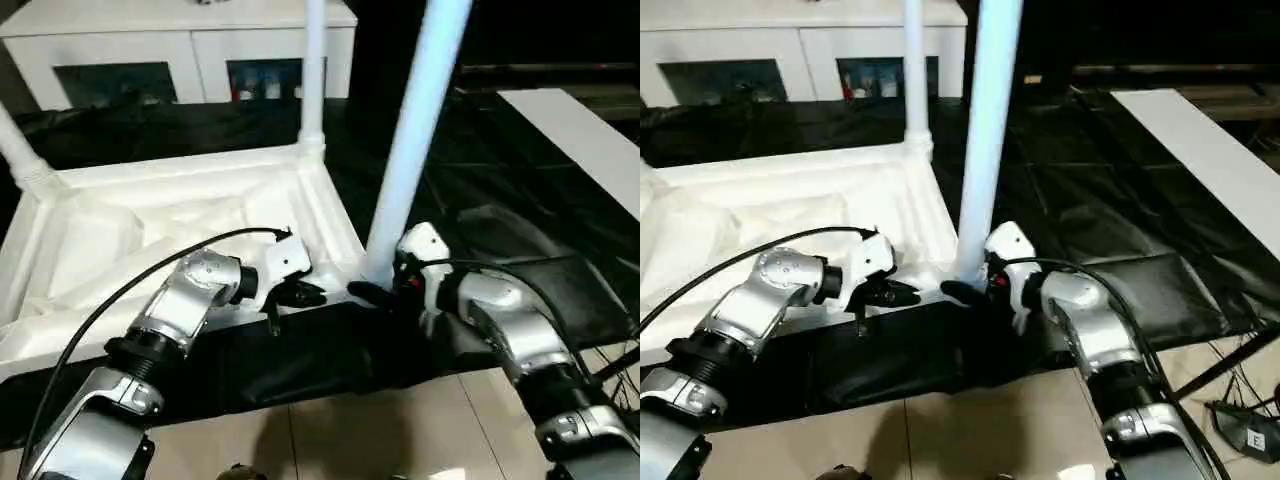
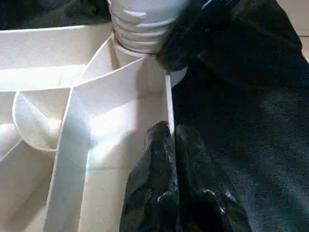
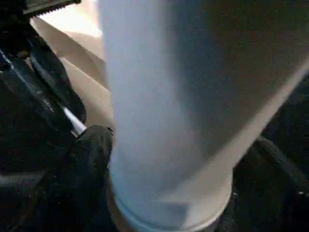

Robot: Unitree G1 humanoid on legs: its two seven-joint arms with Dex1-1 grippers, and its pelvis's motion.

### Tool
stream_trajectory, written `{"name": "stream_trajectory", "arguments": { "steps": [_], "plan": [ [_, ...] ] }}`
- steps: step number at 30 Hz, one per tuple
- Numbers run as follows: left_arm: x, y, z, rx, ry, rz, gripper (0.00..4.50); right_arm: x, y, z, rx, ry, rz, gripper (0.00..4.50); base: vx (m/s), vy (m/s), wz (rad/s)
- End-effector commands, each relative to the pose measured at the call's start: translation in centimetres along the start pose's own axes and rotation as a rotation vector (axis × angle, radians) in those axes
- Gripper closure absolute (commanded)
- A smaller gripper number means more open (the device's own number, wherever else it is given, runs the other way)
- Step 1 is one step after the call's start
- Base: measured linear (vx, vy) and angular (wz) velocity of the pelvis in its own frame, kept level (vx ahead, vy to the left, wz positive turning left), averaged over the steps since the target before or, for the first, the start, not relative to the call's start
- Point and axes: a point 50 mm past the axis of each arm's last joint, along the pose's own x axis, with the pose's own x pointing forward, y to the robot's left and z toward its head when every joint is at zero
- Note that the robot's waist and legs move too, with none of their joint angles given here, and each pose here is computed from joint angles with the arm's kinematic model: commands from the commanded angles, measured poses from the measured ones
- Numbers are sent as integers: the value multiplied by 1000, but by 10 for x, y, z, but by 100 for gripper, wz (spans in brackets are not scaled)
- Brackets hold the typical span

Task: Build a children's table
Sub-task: Rotate leg to tighten

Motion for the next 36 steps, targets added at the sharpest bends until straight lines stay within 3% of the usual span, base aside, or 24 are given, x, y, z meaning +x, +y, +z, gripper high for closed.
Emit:
{"name": "stream_trajectory", "arguments": {
  "steps": [1,13,16,17,18,20,23,26,28,29,33,34,36],
  "plan": [
    [4,-5,3,22,8,-52,450,-2,-6,3,16,-4,-10,90,0,0,0],
    [0,-7,-4,13,34,-51,450,-6,-8,-1,65,-23,-1,172,0,0,0],
    [10,-3,-2,-18,42,38,450,5,-14,-5,162,-26,-201,176,0,0,0],
    [23,-1,2,-62,27,111,450,16,-17,-9,257,-26,-381,177,0,0,0],
    [23,-1,2,-62,27,111,450,16,-17,-9,257,-26,-381,177,0,0,0],
    [38,3,6,-107,25,222,450,28,-16,-13,338,-8,-570,177,0,0,0],
    [42,4,7,-122,23,253,450,30,-16,-13,350,0,-613,178,0,0,0],
    [55,7,12,-169,21,351,450,43,-12,-8,416,-12,-703,178,0,0,0],
    [61,8,15,-195,24,395,450,51,-9,-2,409,-16,-752,178,0,0,0],
    [71,10,21,-205,30,465,450,68,0,9,385,-24,-760,178,0,0,0],
    [75,11,27,-198,20,467,450,84,12,25,397,-100,-621,178,0,0,0],
    [75,11,28,-197,18,467,450,86,14,28,401,-119,-594,122,0,0,0],
    [72,13,28,-183,16,465,450,80,8,33,363,-163,-602,108,0,0,0]
  ]
}}
